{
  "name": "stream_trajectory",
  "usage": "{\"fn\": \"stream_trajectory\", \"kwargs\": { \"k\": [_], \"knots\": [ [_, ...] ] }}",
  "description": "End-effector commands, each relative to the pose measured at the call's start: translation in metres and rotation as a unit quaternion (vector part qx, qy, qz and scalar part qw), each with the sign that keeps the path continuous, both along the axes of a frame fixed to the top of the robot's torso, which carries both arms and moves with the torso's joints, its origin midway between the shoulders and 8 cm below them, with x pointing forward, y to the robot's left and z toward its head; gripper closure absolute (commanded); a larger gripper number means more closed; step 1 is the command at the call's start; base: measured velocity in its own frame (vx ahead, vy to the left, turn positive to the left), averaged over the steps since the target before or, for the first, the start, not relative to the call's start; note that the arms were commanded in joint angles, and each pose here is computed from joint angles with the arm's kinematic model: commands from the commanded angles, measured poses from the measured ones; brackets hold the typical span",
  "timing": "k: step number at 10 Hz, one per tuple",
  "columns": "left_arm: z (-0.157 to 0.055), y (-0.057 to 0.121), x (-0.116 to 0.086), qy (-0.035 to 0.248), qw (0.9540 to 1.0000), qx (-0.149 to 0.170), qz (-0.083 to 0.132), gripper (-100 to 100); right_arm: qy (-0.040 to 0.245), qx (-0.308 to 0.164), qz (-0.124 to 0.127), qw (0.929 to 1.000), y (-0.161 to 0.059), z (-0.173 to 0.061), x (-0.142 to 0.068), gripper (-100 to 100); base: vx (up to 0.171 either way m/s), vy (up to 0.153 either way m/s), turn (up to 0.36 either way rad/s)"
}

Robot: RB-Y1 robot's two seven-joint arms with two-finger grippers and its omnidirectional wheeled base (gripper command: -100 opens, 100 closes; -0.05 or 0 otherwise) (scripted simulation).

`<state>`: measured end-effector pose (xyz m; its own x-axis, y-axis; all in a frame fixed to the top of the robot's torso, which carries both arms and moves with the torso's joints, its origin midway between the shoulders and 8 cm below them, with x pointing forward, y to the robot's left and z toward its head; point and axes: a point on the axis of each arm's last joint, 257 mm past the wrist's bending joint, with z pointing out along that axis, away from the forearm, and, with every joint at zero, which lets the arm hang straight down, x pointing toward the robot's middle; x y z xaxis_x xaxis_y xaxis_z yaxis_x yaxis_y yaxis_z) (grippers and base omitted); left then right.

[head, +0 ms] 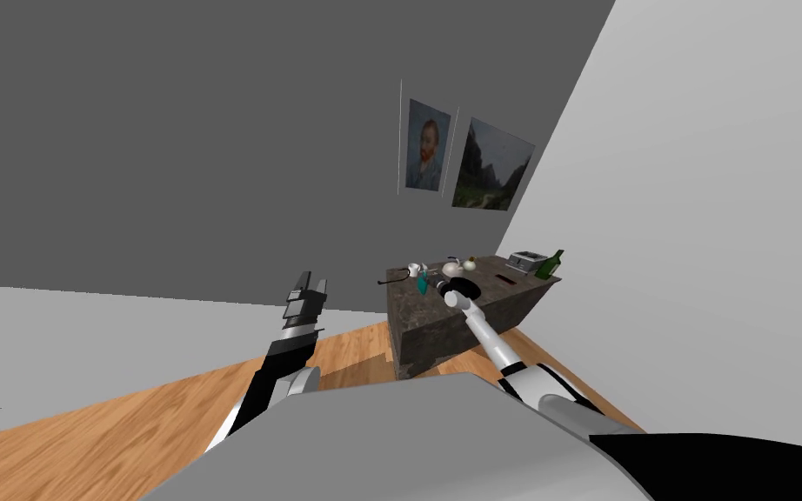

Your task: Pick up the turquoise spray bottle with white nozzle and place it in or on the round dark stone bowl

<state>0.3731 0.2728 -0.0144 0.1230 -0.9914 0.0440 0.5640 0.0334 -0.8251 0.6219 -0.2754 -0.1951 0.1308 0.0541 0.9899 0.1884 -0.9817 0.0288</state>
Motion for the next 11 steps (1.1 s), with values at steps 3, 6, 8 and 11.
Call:
{"fn": "stream_trajectory", "kwargs": {
  "k": [3,6,8,11],
  "knots": [
    [0.000,0.000,0.000,0.000,1.0000,0.000,0.000,0,-0.014,-0.002,-0.027,0.9995,-0.012,0.007,0.019,-100,-0.021,-0.032,0.042],
    [0.000,0.000,0.000,0.000,1.0000,0.000,0.000,0,0.002,-0.005,-0.035,0.9994,-0.020,-0.008,0.021,-100,-0.032,-0.050,0.039],
    [0.000,0.000,0.000,0.000,1.0000,0.000,0.000,0,-0.006,-0.004,-0.054,0.9985,-0.024,-0.002,0.036,-100,-0.068,-0.072,0.138],
    [0.000,0.000,0.000,0.000,1.0000,0.000,0.000,0,-0.004,-0.003,-0.072,0.9974,-0.026,-0.005,0.048,-100,-0.065,-0.091,0.082]
  ]
}}
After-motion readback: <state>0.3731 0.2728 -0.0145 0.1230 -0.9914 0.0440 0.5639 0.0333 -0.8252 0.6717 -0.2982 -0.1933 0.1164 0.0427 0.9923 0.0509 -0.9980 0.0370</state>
